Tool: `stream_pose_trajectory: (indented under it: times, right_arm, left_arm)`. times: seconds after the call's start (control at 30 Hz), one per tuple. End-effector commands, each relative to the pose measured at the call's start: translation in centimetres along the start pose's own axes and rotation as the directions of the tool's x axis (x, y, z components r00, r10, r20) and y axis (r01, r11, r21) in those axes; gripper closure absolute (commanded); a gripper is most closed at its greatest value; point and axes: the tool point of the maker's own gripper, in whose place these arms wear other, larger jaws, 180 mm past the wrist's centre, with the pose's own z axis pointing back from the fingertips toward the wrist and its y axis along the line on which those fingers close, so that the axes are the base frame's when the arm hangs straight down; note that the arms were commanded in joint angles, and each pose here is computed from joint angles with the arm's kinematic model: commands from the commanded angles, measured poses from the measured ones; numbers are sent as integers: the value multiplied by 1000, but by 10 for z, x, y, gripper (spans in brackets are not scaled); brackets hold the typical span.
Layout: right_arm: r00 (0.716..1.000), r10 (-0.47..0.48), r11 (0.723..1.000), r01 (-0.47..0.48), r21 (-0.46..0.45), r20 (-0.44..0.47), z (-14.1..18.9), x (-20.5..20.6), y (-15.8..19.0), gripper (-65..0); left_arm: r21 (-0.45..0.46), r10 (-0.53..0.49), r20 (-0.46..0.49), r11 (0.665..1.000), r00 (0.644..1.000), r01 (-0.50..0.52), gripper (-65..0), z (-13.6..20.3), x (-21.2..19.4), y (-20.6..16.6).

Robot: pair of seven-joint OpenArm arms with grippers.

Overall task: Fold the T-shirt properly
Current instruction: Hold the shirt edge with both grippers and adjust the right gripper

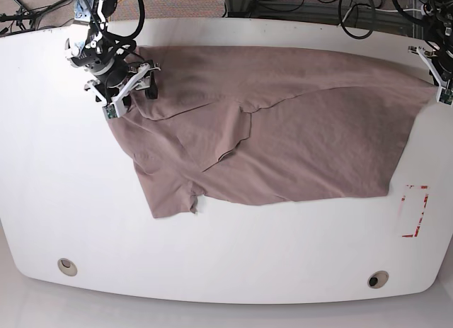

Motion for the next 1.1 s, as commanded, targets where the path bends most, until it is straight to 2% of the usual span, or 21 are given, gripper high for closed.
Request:
stream_pose_trajectory:
  times: [0.0, 0.2, 0.4, 0.5, 0.73, 0.8, 0.9, 1.07]
  right_arm:
    - [998, 10, 1000, -10, -1, 56, 3, 15, -4, -366]
    - [999, 6, 1000, -6, -1, 50, 2, 12, -5, -279]
    - [999, 1, 1000, -2, 6, 44, 2, 9, -2, -160]
    - [999, -7, 1000, 7, 12, 32, 2, 3, 1, -135]
    - [1000, -20, 1000, 20, 23, 0, 6, -14, 6, -120]
    - [1000, -24, 999, 25, 24, -16, 7, -21, 7, -94]
    - [999, -26, 999, 27, 24, -25, 8, -26, 8, 0]
    - [999, 38, 998, -39, 45, 15, 21, -13, 17, 0]
  left_arm:
    - [22, -16, 25, 1000, 1000, 15, 0, 4, 7, 7]
    - [21, -15, 25, 1000, 1000, 14, 0, 4, 7, 7]
    - [21, -15, 25, 1000, 1000, 14, 0, 4, 7, 7]
    - [21, -15, 25, 1000, 1000, 14, 0, 4, 7, 7]
    - [23, -14, 27, 1000, 1000, 13, 0, 4, 8, 7]
    - [22, -14, 29, 1000, 999, 13, 0, 4, 9, 7]
    - [29, -9, 42, 1000, 999, 8, 0, 3, 14, 9]
    - [31, -7, 46, 999, 999, 6, 0, 3, 16, 10]
